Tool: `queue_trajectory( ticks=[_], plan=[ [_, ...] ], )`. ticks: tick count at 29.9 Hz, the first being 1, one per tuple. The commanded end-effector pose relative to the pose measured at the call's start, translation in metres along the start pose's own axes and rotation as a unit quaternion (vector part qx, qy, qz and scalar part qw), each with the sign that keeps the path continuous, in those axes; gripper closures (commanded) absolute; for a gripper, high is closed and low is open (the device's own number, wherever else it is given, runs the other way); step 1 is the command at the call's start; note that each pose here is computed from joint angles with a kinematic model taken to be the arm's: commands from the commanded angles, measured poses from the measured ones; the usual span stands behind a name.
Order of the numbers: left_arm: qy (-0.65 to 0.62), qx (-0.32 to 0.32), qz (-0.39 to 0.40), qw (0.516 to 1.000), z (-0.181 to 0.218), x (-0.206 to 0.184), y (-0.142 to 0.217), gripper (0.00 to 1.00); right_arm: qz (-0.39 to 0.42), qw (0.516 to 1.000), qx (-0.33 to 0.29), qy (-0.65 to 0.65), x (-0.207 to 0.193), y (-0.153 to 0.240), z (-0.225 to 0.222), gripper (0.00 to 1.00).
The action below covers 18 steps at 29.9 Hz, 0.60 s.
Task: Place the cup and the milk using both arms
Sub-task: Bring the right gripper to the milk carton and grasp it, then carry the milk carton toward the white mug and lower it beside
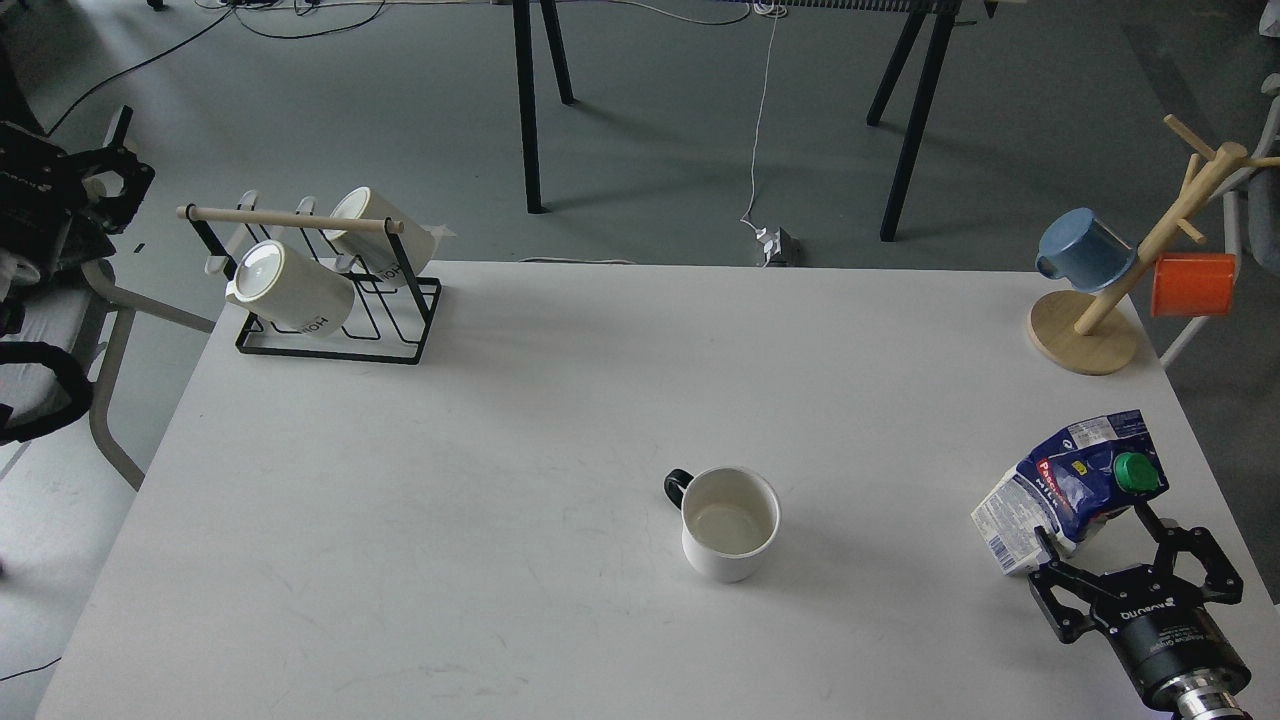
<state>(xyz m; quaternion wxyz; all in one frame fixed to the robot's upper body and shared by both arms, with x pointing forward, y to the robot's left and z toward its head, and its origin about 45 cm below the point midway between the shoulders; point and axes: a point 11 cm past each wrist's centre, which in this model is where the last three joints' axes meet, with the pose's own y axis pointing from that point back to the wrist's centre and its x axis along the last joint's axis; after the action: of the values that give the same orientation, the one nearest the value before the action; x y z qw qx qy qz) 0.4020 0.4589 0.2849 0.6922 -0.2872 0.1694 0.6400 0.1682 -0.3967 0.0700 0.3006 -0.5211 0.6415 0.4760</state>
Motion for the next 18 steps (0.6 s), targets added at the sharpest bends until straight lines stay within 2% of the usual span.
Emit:
queue_trajectory(
  ticks=[1,11,13,18],
  plan=[
    [0.0,0.001,0.002,1.0,-0.001,0.001,0.001,0.0,-0.001,1.0,0.004,-0.006,0.001,-0.006,0.005,0.13],
    [-0.003,0.001,0.016,1.0,-0.002,0.006,0.002,0.0,-0.003,1.0,-0.014,-0.003,0.004,-0.007,0.028,0.17],
    [-0.003,0.001,0.016,1.0,-0.002,0.006,0.002,0.0,-0.005,1.0,-0.014,-0.002,0.003,-0.008,0.027,0.22],
    [-0.003,-0.001,0.017,1.0,-0.001,0.006,0.002,0.0,-0.014,1.0,-0.02,0.01,-0.001,-0.011,0.029,0.46]
  ],
)
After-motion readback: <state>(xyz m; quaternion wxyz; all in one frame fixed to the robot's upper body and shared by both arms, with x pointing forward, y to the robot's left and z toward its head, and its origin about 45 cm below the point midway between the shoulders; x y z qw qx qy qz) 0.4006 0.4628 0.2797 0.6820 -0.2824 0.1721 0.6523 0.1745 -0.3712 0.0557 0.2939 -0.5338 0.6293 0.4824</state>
